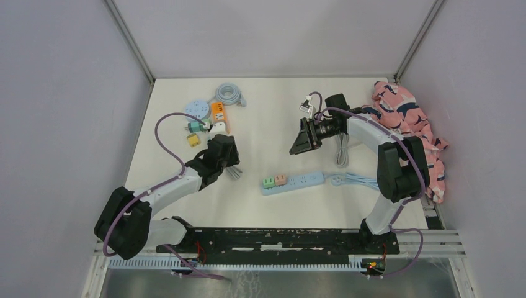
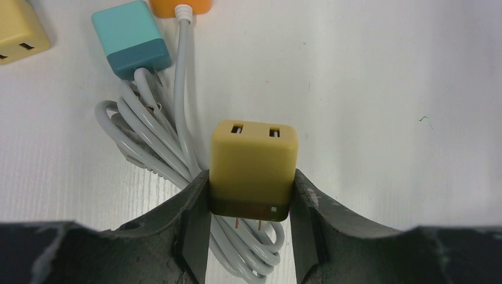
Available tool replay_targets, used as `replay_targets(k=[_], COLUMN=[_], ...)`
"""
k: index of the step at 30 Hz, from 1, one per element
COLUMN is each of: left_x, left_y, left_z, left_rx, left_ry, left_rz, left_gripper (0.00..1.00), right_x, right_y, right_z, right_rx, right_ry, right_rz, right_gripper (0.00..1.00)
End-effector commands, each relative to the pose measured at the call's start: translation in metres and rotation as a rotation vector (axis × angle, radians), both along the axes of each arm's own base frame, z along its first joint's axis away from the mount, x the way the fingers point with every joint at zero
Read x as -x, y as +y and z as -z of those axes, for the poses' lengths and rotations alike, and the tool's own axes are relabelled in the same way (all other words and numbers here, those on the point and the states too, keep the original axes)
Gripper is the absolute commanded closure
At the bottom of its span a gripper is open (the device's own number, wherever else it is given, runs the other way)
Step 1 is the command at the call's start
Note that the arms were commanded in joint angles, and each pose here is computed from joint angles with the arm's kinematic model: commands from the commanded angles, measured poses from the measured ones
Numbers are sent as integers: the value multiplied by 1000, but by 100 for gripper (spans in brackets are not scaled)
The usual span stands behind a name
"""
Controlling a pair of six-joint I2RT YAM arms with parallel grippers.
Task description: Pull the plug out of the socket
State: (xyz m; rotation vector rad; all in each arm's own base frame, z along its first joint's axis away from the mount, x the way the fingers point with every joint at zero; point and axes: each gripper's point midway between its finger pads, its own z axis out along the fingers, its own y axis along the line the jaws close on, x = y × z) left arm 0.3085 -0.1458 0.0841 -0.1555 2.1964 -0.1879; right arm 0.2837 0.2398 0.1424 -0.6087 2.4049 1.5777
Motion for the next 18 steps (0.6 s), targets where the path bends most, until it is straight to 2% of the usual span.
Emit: replay_targets(k=[1,18], left_x=[-16,-30], left_y=[-1,15], left_z=[-19,0], left_rx=[54,15], left_ry=[-77,-31], left_rz=[-45,-101], left_gripper=[91,91], right_x=[-8,-9], right_y=[2,1], right_z=[-26,-25], right_rx=[-45,-45], right_ry=[-86,-81], right_rz=[-12,-10], right_gripper=[37,37])
